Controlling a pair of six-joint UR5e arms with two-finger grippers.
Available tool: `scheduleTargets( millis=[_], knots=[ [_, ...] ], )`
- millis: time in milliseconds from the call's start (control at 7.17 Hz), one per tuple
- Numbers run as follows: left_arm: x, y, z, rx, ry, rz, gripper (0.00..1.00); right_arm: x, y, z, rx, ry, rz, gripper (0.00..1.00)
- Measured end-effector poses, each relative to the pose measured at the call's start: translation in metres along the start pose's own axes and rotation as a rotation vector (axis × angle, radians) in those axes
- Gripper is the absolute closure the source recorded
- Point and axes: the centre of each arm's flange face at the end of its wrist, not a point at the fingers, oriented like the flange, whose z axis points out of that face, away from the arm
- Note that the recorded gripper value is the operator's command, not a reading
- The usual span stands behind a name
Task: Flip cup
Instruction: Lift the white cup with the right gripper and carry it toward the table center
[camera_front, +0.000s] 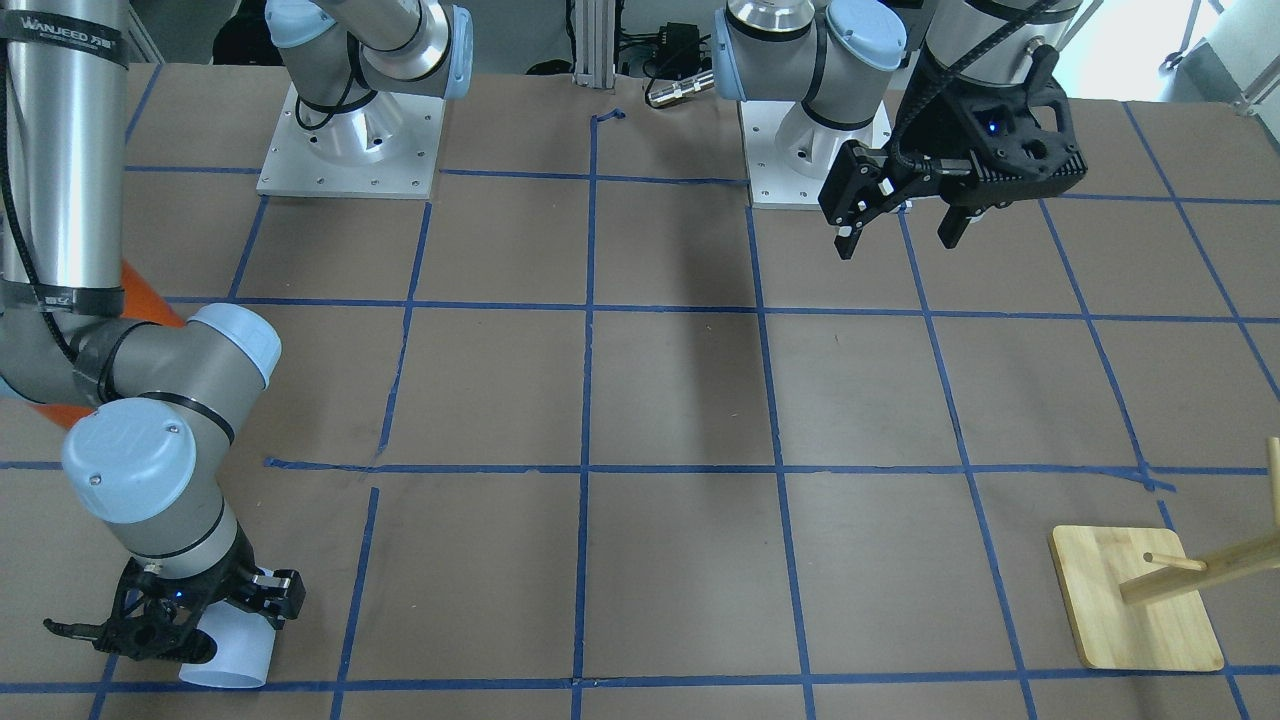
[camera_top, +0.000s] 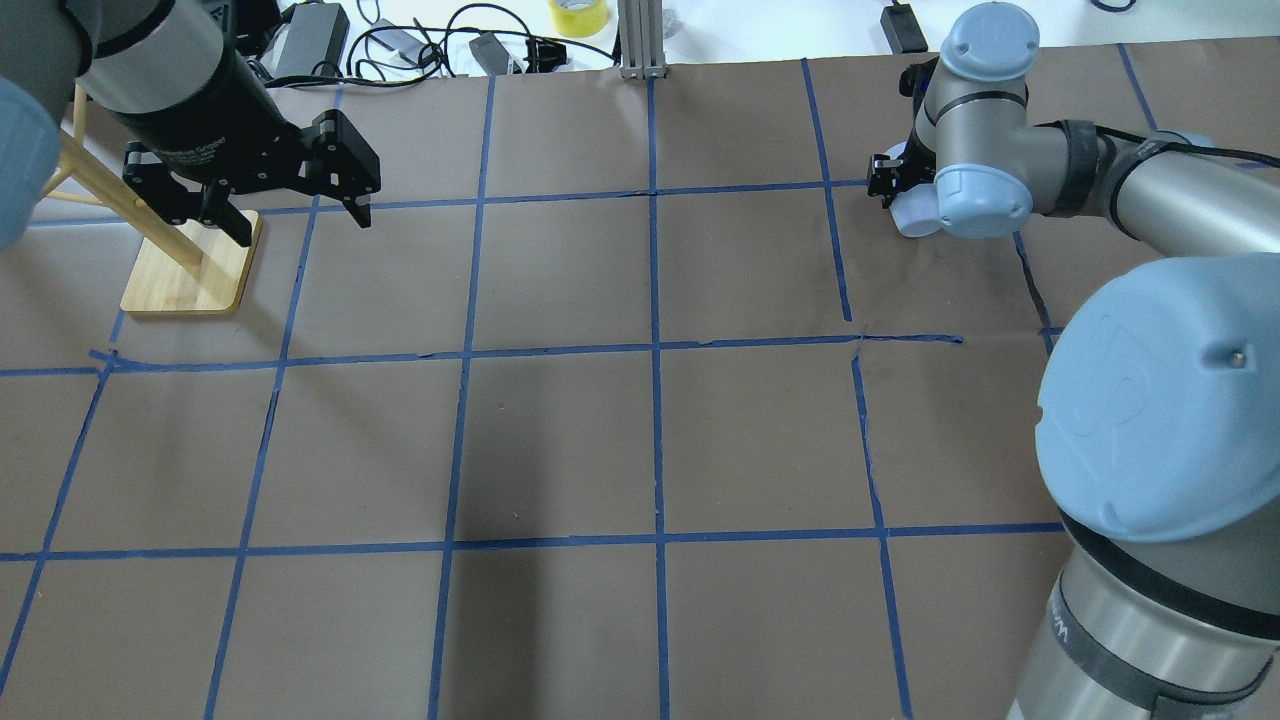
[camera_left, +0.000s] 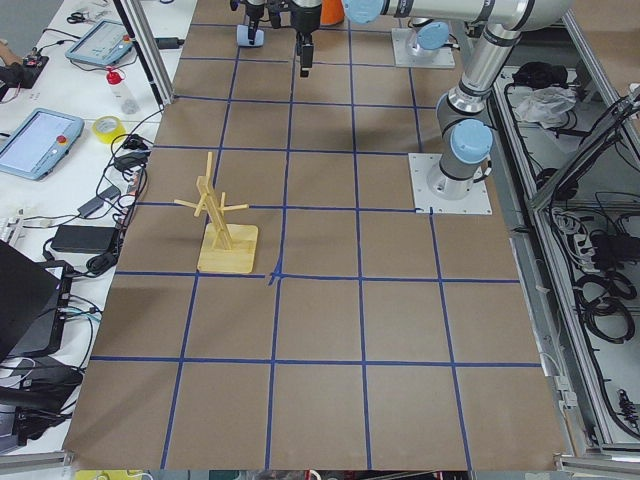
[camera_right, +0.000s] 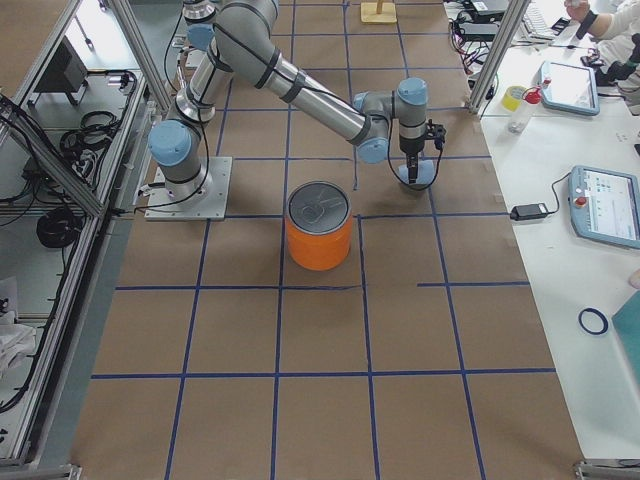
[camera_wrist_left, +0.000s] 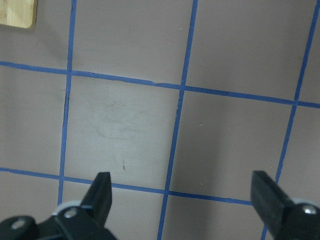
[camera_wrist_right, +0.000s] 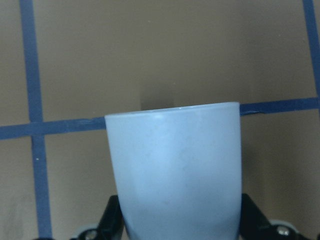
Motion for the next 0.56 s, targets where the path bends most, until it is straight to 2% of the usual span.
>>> scheduleTargets(
  millis=[140, 419, 558],
  knots=[
    [0.000, 0.000, 0.000, 0.000, 0.000, 0.000, 0.00, -0.010, -0.005, -0.018, 0.045, -0.051, -0.037, 0.70],
    [0.000, 0.000, 0.000, 0.000, 0.000, 0.000, 0.00, -0.054, -0.005, -0.063, 0.139, -0.084, -0.130, 0.70],
    [0.000, 0.000, 0.000, 0.000, 0.000, 0.000, 0.00, -0.092, 0.004, -0.091, 0.183, -0.105, -0.171, 0.56]
  ],
)
